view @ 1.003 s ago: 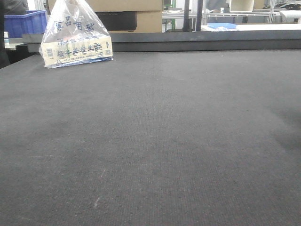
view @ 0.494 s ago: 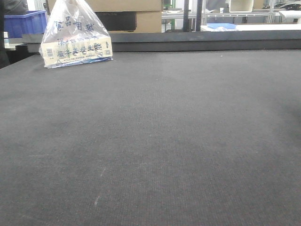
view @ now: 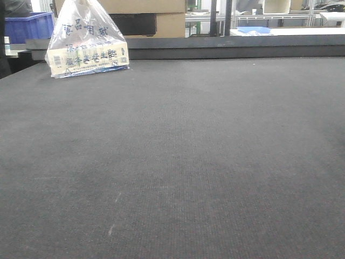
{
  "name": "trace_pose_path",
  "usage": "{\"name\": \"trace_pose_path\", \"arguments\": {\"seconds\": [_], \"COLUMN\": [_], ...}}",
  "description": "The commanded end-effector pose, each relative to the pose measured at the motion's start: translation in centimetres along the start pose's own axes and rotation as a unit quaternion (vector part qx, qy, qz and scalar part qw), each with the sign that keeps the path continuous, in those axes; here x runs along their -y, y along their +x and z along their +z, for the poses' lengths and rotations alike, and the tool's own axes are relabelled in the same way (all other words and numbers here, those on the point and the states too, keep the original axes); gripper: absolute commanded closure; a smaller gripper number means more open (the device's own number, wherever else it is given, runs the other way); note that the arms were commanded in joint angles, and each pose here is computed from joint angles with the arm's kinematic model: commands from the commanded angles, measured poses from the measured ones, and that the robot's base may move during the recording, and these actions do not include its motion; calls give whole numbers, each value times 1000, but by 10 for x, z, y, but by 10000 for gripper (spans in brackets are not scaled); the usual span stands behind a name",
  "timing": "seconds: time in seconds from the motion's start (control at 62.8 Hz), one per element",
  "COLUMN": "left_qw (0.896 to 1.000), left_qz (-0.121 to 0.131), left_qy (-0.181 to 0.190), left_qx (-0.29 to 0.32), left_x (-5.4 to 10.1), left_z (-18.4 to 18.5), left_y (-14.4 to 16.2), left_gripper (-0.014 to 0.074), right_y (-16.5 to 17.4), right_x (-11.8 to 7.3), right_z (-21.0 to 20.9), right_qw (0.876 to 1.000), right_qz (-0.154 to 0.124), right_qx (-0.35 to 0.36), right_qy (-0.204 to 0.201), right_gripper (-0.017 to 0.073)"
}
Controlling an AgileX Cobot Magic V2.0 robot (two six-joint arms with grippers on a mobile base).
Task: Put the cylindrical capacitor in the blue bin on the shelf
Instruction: 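Lift both held capacitors up off the table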
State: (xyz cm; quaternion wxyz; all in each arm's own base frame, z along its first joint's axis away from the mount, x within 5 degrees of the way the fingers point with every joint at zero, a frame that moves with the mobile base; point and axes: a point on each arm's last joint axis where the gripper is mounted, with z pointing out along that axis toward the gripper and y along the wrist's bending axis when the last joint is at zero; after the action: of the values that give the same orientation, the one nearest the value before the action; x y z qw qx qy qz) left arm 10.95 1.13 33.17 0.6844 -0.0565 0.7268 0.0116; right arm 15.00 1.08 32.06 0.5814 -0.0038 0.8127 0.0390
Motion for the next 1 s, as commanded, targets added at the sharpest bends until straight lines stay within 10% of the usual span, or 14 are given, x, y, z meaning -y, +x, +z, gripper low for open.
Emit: {"name": "trace_pose_path", "arguments": {"seconds": [0.0, 0.987], "left_qw": [999, 994], "left_qz": [-1, 1], "left_qy": [-2, 1], "left_qx": [54, 113], "left_x": [0, 2], "left_z": [-17, -44], "left_y": [-10, -17], "left_gripper": [705, 705], "right_y": [-9, -15], "right_x": [0, -1], "right_z": [-18, -53], "right_qw": [998, 991], "right_qz": [-9, -9], "right_qx": [58, 130], "right_qy": [-1, -5], "right_gripper": [727, 727]}}
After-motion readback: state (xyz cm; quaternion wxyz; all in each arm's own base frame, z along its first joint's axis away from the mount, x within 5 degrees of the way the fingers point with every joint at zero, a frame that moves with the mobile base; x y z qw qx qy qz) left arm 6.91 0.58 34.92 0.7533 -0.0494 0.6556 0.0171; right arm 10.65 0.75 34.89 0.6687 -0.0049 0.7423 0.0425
